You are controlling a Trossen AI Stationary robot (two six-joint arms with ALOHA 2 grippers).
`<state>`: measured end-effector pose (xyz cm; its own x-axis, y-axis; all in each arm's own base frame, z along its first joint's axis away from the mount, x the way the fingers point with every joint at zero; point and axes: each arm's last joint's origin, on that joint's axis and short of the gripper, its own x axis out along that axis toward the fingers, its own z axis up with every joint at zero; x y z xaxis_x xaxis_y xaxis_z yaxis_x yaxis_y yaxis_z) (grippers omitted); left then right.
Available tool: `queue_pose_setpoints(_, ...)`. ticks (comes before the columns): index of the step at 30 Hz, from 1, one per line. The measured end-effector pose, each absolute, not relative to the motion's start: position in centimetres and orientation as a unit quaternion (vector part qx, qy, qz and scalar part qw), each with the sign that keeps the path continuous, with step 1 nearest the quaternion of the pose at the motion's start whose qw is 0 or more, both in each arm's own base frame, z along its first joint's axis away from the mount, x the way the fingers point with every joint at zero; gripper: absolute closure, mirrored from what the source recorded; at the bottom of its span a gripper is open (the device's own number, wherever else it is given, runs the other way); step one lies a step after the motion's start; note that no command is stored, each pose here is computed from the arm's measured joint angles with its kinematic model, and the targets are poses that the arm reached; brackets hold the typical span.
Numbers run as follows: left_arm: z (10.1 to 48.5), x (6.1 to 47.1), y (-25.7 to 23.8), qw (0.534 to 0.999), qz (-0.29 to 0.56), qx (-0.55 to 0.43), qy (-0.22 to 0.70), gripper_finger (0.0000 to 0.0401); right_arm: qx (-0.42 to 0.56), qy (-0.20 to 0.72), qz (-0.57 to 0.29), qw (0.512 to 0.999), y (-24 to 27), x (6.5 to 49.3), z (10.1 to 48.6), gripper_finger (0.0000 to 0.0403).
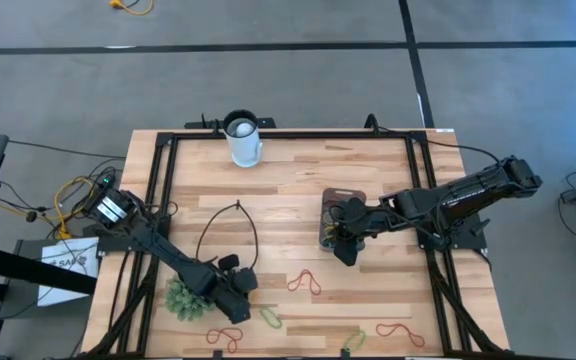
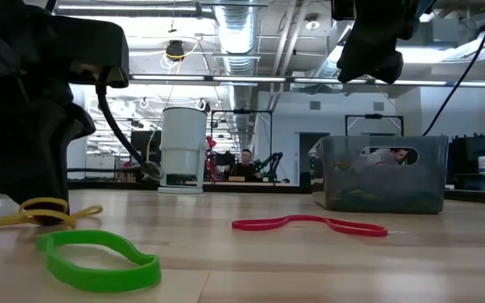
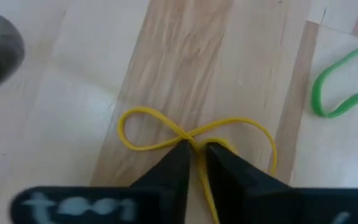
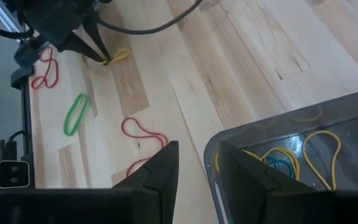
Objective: Pick and place items into bin
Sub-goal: Put the yellow rubber band into the black bin
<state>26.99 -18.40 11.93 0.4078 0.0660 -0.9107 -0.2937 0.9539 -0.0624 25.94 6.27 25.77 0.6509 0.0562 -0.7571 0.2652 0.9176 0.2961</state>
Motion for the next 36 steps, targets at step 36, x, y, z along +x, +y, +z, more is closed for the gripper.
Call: queue_pose_setpoints(36,34.6,40.7,-8.7,0.946,-0.028,0.047,0.319,0.0401,0.064,0.557,-0.045,0.827,15.8,16.7,23.8,0.0296)
